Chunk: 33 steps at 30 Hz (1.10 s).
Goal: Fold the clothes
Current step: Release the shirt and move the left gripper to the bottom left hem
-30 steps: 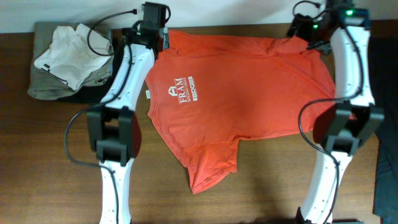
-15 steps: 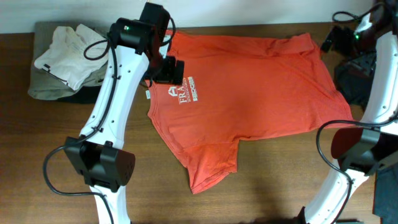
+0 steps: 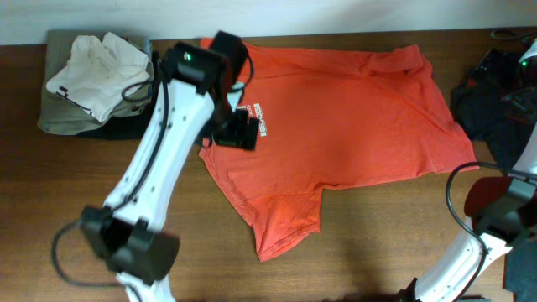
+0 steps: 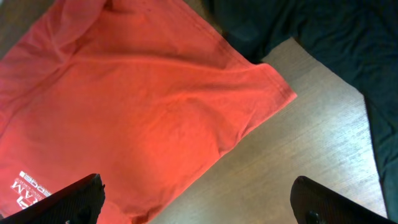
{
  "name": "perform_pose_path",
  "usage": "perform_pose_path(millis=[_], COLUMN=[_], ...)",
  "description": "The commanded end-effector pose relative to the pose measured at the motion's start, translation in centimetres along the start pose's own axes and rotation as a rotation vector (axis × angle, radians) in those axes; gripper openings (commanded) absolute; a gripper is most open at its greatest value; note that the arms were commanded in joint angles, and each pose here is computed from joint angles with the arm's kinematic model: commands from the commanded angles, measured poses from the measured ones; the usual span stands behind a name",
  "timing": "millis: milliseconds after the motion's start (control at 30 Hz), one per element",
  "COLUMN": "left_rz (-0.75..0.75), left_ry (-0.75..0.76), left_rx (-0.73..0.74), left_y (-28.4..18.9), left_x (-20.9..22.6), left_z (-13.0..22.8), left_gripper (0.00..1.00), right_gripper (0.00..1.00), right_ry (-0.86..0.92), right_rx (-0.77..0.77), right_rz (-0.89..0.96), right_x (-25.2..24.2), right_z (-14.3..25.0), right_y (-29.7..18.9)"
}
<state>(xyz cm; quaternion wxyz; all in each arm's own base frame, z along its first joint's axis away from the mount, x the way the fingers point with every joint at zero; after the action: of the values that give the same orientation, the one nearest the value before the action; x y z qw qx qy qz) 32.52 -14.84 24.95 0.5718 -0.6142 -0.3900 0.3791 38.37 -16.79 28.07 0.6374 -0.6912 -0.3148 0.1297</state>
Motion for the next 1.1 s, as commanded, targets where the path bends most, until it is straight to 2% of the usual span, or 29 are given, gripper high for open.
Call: perform_pose_path(millis=[0,167,367,533,633,900,1067], left_rz=[0.051,0.171,0.227,0.196,0.186,0.139,0.121], left_ry=[-0.014,-0.045,-0.078,-0.118,-0.122,-0.024,0.009], left_rx=[-0.062,-0.02,0.114,0.069,0.065,0.187,0.208], left_y=[-1.2,3.7,12.8,14.8,15.3,19.2,20.6], left_x=[-2.0,-5.5,-7.9,-7.3,-7.2,-7.9,-8.3], left_z=[3.8,7.8,11.8,11.5,11.4,12.0,12.0], left_gripper=[0.99,0.99,0.99,0.99,0.92,0.92,0.92], right_gripper=[0.99,0.99,0.99,0.99,0.99,0.99,0.99], right_ry=[-0.021,-0.007,0.003,0.023,0.029,0.025,0.024], right_rx=[-0.061,-0.067,0.036,0.068,0.07,0.044,0.034], right_rz=[-0.021,0.068,0.131,0.149,0.15,0.132,0.127], right_x=[-0.5,-2.4,-3.5,-3.9,-4.0,-3.6,-3.5], right_z=[1.9,3.2,3.7,3.8,3.7,3.2,3.0], right_y=[-4.0,-4.4,0.0,2.6,3.6,3.7,3.8])
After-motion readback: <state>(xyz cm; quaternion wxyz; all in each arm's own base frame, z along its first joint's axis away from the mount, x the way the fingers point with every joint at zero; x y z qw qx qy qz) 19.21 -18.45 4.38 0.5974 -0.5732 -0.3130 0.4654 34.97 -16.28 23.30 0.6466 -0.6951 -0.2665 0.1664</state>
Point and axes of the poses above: each gripper's point midway between its finger pads, its own y axis out along the fingers, its own x axis along the line the jaws close on, z = x × y, the point moved 4 cm from there along -y, back along the fingers, and after that the axes turned 12 degrees about y, right-handed, at the moved point
